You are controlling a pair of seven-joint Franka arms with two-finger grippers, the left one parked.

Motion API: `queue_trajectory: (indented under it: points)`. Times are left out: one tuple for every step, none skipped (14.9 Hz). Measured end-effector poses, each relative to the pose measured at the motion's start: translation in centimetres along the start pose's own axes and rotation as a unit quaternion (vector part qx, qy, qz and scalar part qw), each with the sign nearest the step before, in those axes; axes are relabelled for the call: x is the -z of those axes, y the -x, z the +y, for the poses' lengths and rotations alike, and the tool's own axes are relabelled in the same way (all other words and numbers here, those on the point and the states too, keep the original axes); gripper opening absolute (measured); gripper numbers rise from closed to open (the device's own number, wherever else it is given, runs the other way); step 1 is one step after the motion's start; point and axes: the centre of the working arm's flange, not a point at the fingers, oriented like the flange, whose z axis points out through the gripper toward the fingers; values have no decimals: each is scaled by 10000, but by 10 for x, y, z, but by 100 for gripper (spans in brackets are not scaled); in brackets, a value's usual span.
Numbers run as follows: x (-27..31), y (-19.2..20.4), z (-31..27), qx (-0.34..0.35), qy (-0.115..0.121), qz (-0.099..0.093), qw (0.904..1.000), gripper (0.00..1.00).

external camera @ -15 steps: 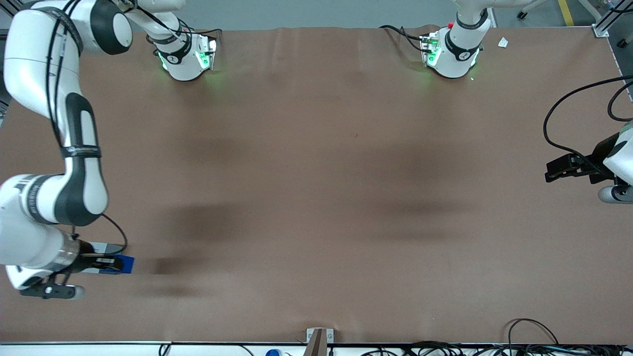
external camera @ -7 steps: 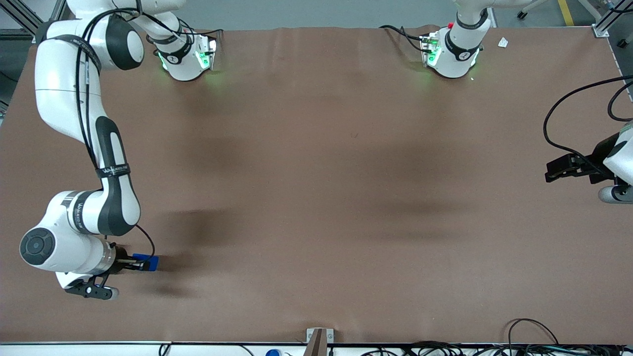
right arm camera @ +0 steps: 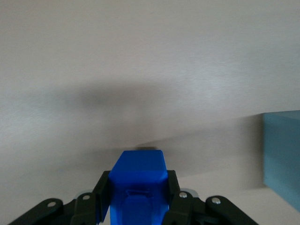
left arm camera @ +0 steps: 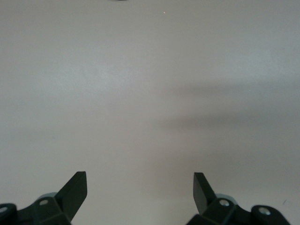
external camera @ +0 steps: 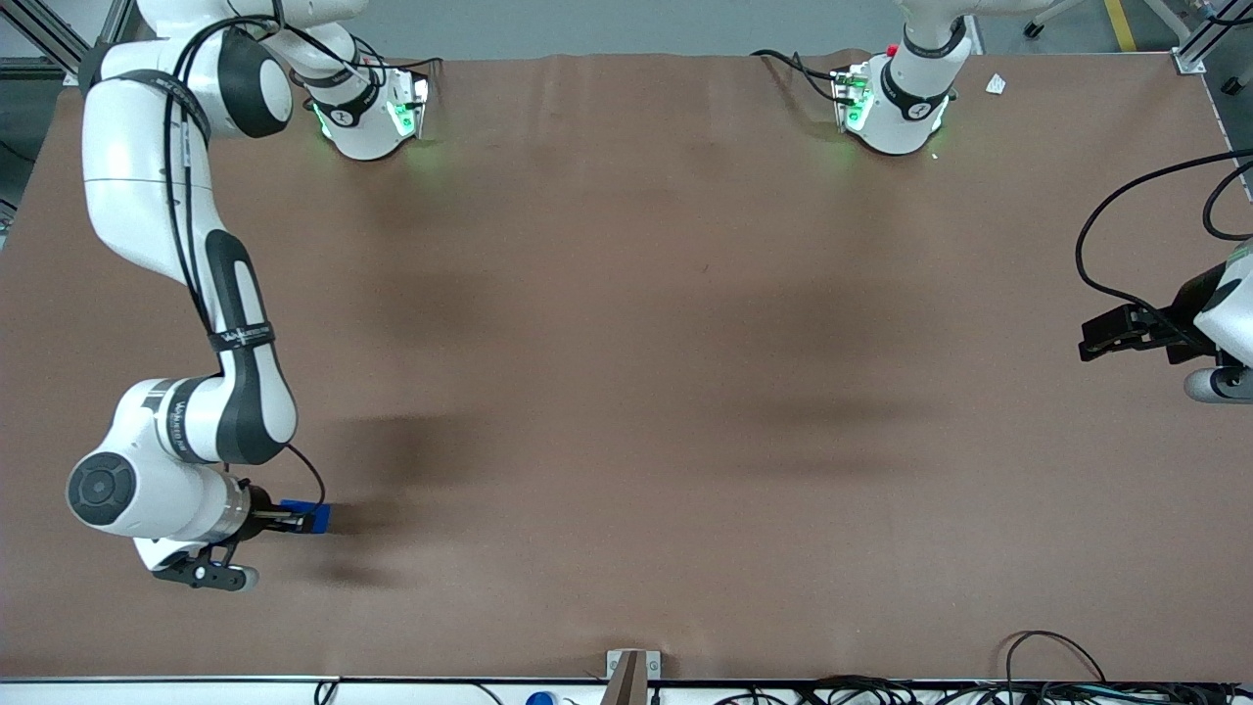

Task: Insert blue part into gray base with right arm
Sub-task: 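Lift the blue part out of the gray base and carry it beside, then lower the blue part onto the table and open the right gripper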

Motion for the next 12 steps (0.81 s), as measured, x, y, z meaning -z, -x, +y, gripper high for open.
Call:
queue_trajectory:
  points:
    - [0,1,-5,33,6,-1,10000,51]
    - [-1,1,-6,50,23,-3,10000,51]
    - [-2,2,-4,63,64,-16,10000,51]
    - [-6,3,-3,67,96,-48,9999,51]
    - [-10,4,-2,64,109,-72,9999,51]
    - [-12,5,-1,61,112,-68,9999,51]
    - [-14,5,-1,61,108,-29,9999,51]
    - [-15,4,-1,60,100,27,9999,51]
    - [-17,4,-1,60,94,74,9999,51]
    - [-17,4,-1,60,91,89,9999,51]
    - [-17,4,-1,60,91,94,9999,51]
    - [-17,4,-1,60,90,96,9999,51]
